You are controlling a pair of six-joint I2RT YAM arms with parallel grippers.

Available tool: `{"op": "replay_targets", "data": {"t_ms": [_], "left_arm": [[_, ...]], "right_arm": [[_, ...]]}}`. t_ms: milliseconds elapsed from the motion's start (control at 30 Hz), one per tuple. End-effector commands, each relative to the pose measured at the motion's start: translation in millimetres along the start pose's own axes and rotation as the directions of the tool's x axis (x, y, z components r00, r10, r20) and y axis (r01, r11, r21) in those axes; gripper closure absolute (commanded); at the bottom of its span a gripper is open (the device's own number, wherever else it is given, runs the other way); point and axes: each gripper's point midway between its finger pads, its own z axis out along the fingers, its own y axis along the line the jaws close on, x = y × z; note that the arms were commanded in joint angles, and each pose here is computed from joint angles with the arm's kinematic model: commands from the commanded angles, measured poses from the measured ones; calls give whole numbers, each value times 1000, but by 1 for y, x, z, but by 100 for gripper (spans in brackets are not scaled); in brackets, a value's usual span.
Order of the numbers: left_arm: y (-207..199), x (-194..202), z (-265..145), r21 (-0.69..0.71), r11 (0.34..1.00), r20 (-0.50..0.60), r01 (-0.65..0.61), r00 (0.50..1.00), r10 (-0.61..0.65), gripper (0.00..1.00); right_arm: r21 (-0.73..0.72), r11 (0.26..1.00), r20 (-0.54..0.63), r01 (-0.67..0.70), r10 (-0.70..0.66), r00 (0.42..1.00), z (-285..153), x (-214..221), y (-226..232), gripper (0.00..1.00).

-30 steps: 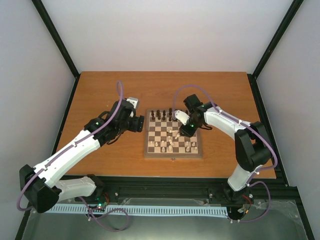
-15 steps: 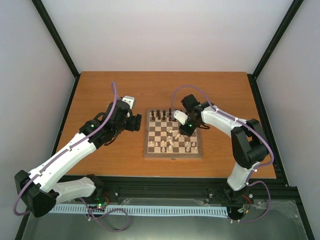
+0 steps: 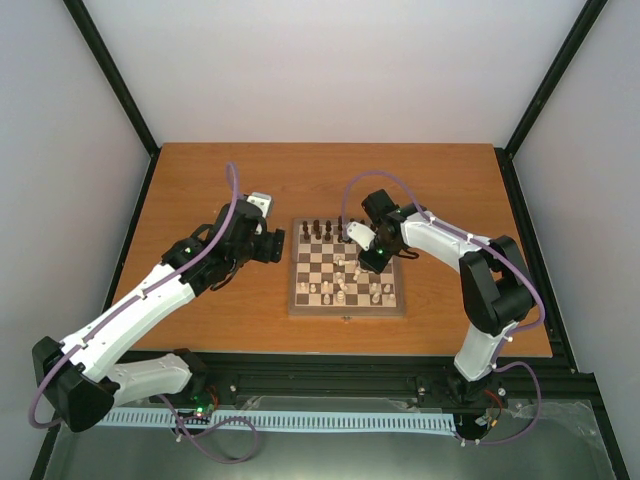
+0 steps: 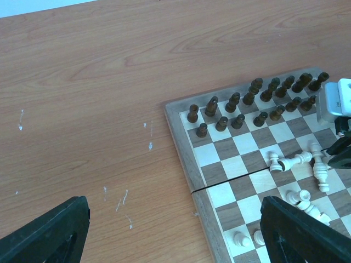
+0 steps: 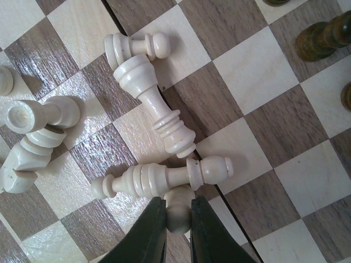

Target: Set up the chess pieces on the board

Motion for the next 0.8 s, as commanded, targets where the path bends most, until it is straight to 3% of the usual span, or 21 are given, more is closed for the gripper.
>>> {"op": "replay_targets", "data": {"t_ms": [0, 133, 367, 633, 767], "left_arm": [[-2, -7, -2, 12, 1000, 13, -14, 1000, 14, 13], [-2, -6, -3, 14, 1000, 13, -15, 1000, 15, 13], [-3, -7, -2, 18, 1000, 13, -16, 1000, 16, 13], [-7, -5, -1, 41, 999, 6, -19, 1000, 19, 14], [-14, -6, -2, 82, 997, 7, -17, 1000, 16, 16]], "right_arm": [[-11, 1000, -9, 0, 0, 1000, 4, 2, 4, 88], [-13, 1000, -20, -5, 5, 1000, 8, 5, 4, 82], [-14, 1000, -26, -7, 7, 1000, 10, 7, 4, 82], [-29, 1000, -16, -9, 8, 1000, 8, 6, 6, 90], [-39, 999, 51, -31, 33, 998, -12, -3, 4, 91]]}}
